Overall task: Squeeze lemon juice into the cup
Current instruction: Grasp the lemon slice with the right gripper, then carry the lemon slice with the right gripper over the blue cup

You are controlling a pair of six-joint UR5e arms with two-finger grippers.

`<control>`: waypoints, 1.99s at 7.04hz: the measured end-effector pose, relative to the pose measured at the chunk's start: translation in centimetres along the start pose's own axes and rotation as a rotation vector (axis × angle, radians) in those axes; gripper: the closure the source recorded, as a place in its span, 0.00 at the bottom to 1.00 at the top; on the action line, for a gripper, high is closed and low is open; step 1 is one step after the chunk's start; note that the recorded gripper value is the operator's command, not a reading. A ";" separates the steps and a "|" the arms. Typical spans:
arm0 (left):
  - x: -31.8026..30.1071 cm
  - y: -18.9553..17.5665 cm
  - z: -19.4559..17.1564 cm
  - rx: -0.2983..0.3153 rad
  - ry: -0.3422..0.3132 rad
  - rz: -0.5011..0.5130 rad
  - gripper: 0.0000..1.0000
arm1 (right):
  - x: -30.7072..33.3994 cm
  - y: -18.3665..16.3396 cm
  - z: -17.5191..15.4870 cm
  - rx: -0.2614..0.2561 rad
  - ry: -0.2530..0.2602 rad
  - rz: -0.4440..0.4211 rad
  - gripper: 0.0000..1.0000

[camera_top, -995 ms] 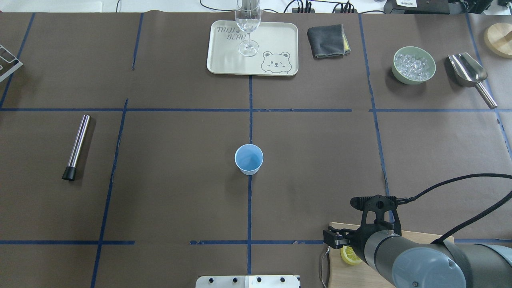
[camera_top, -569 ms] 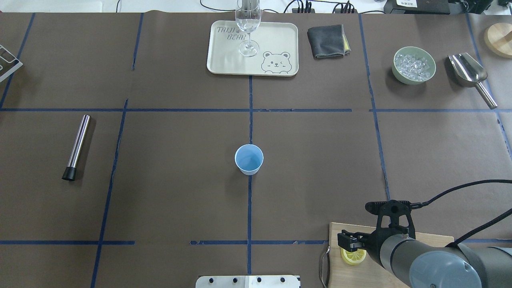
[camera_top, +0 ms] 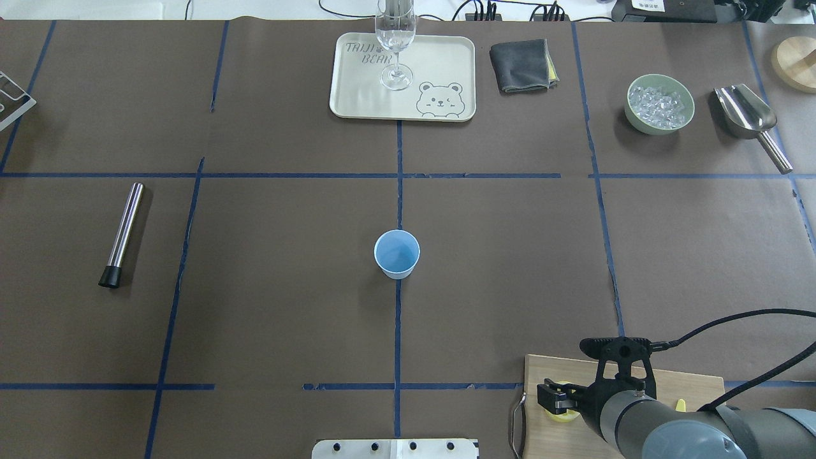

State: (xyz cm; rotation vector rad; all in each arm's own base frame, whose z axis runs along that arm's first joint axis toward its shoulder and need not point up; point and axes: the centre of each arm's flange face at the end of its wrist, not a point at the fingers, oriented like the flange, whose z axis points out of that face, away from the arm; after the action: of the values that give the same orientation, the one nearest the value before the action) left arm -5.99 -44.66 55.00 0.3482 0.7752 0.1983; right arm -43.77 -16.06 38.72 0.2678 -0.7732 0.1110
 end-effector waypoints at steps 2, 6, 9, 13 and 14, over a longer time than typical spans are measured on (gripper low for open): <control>0.1 0.0 -0.1 0.002 0.000 0.001 0.00 | -0.4 1.3 0.0 0.005 -0.007 -0.014 0.08; 0.1 0.0 -0.1 0.002 0.001 0.000 0.00 | -0.6 3.3 0.7 0.011 0.000 -0.051 0.24; 0.0 0.1 -0.1 0.001 0.000 -0.001 0.00 | -1.2 3.3 0.5 0.009 -0.013 -0.049 1.00; 0.1 0.0 -0.1 0.002 0.001 0.000 0.00 | -1.5 2.6 -0.2 0.016 -0.026 -0.037 1.00; 0.1 0.0 -0.1 0.002 0.001 0.000 0.00 | -1.7 1.9 -1.2 0.020 -0.042 -0.026 1.00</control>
State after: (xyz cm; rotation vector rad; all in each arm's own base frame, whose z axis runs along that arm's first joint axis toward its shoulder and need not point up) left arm -6.05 -44.56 54.88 0.3496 0.7760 0.1976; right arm -44.59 -13.86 37.08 0.3000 -0.8102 0.0893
